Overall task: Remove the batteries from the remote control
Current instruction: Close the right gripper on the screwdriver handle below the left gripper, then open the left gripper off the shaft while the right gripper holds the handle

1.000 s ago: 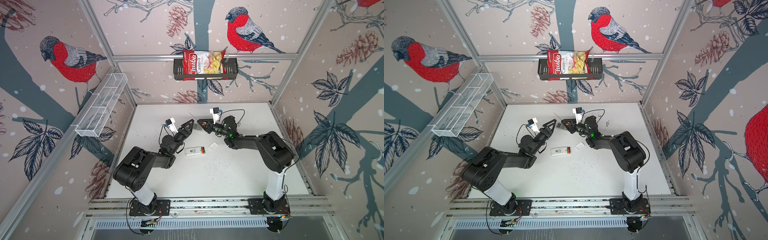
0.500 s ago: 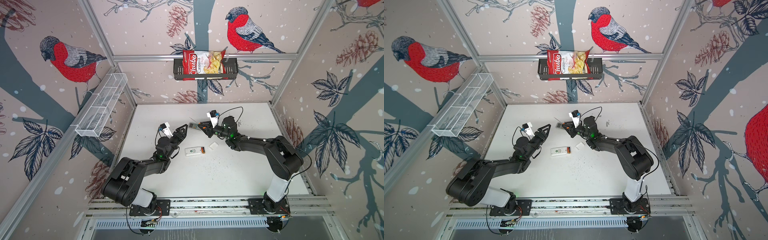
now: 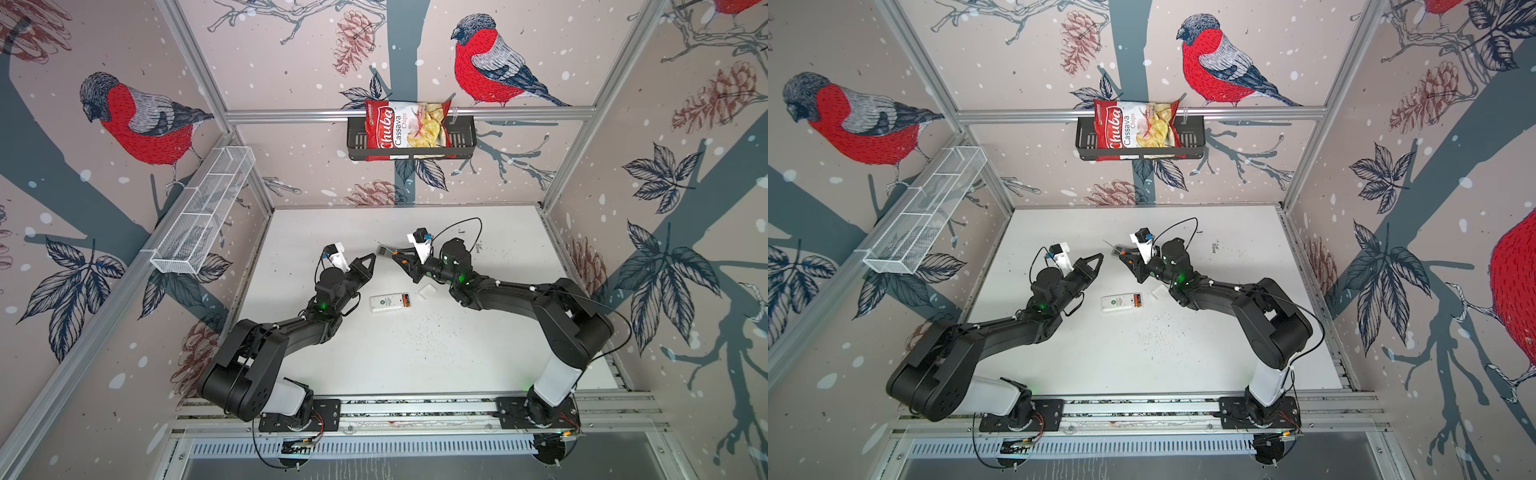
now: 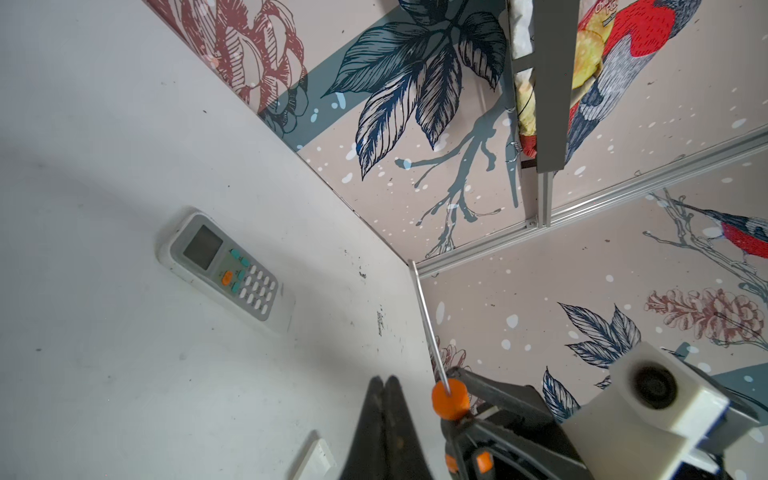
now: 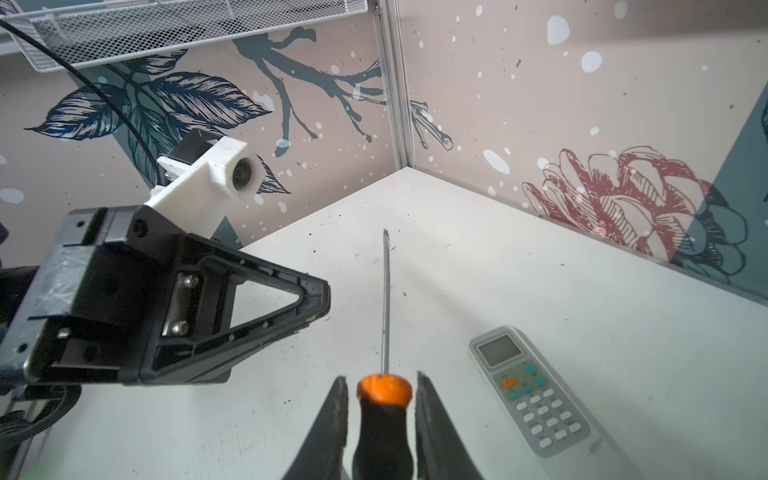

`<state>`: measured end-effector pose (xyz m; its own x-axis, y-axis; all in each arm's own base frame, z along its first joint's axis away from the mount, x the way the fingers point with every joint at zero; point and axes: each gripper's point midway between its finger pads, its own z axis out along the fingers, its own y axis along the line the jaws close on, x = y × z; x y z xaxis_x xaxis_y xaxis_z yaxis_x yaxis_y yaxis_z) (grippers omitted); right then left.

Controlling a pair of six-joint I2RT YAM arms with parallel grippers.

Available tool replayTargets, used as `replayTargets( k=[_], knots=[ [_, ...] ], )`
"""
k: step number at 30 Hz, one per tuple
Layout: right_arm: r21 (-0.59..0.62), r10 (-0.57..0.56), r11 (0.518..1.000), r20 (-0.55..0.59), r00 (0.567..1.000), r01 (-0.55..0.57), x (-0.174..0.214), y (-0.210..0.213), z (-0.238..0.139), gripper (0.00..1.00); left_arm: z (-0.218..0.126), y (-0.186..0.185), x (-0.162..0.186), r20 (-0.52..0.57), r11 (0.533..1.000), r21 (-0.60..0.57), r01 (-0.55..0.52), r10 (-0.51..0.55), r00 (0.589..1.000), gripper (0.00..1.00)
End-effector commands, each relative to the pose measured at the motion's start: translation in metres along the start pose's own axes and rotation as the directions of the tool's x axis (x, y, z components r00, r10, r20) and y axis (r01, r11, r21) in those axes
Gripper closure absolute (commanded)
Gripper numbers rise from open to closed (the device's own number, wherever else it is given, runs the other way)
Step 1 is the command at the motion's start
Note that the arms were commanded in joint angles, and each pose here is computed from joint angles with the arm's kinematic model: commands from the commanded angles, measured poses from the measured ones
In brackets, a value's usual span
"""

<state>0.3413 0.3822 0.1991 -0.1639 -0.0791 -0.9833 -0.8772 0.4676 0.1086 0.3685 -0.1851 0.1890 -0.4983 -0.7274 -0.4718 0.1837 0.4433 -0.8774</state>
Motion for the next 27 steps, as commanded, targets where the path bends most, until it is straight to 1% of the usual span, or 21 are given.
replayTargets(
  k=[1, 5, 9, 15, 16, 17, 19, 21, 22, 23, 27],
  knots=[
    [0.061, -0.069, 0.996, 0.043, 0.997, 0.066, -0.014, -0.005, -0.004, 1.00, -0.007, 0.009, -0.001, 0.015, 0.998, -0.050, -0.035, 0.036, 0.999, 1.00],
    [0.089, -0.130, 0.988, 0.030, 0.991, 0.127, -0.013, -0.001, -0.005, 1.00, -0.012, 0.010, -0.002, 0.020, 0.996, -0.067, -0.050, 0.051, 0.998, 1.00],
    [0.119, -0.189, 0.975, 0.008, 0.982, 0.187, -0.012, 0.002, -0.004, 1.00, -0.012, 0.009, 0.000, 0.014, 0.998, -0.051, -0.041, 0.041, 0.999, 1.00],
    [0.127, -0.202, 0.972, 0.006, 0.979, 0.200, -0.015, 0.004, -0.005, 1.00, -0.006, -0.001, 0.003, 0.002, 0.999, -0.020, -0.047, 0.047, 0.999, 1.00],
    [0.125, -0.203, 0.972, 0.008, 0.979, 0.200, -0.015, 0.004, -0.005, 1.00, -0.005, -0.004, 0.004, 0.000, 0.999, -0.010, -0.048, 0.048, 0.999, 0.98],
    [0.127, -0.206, 0.971, 0.006, 0.979, 0.204, -0.015, 0.004, -0.005, 1.00, -0.004, -0.008, 0.004, 0.000, 0.999, -0.002, -0.051, 0.051, 0.999, 0.90],
    [0.128, -0.213, 0.969, -0.001, 0.977, 0.211, -0.012, 0.005, -0.004, 1.00, 0.000, -0.016, 0.005, -0.005, 0.998, 0.018, -0.054, 0.054, 0.999, 0.67],
    [0.133, -0.217, 0.967, -0.007, 0.976, 0.216, -0.010, 0.005, -0.004, 1.00, 0.004, -0.025, 0.005, -0.005, 0.998, 0.032, -0.059, 0.059, 0.998, 0.51],
    [0.131, -0.218, 0.967, -0.009, 0.976, 0.218, -0.009, 0.006, -0.004, 1.00, 0.007, -0.028, 0.005, -0.005, 0.998, 0.034, -0.057, 0.057, 0.998, 0.47],
    [0.132, -0.219, 0.967, -0.010, 0.976, 0.219, -0.008, 0.007, -0.003, 1.00, 0.009, -0.032, 0.004, -0.004, 0.998, 0.041, -0.056, 0.056, 0.998, 0.46],
    [0.131, -0.228, 0.965, -0.013, 0.974, 0.228, -0.005, 0.010, -0.002, 1.00, 0.019, -0.037, 0.007, -0.020, 0.998, 0.051, -0.040, 0.041, 0.999, 0.48]
  ],
)
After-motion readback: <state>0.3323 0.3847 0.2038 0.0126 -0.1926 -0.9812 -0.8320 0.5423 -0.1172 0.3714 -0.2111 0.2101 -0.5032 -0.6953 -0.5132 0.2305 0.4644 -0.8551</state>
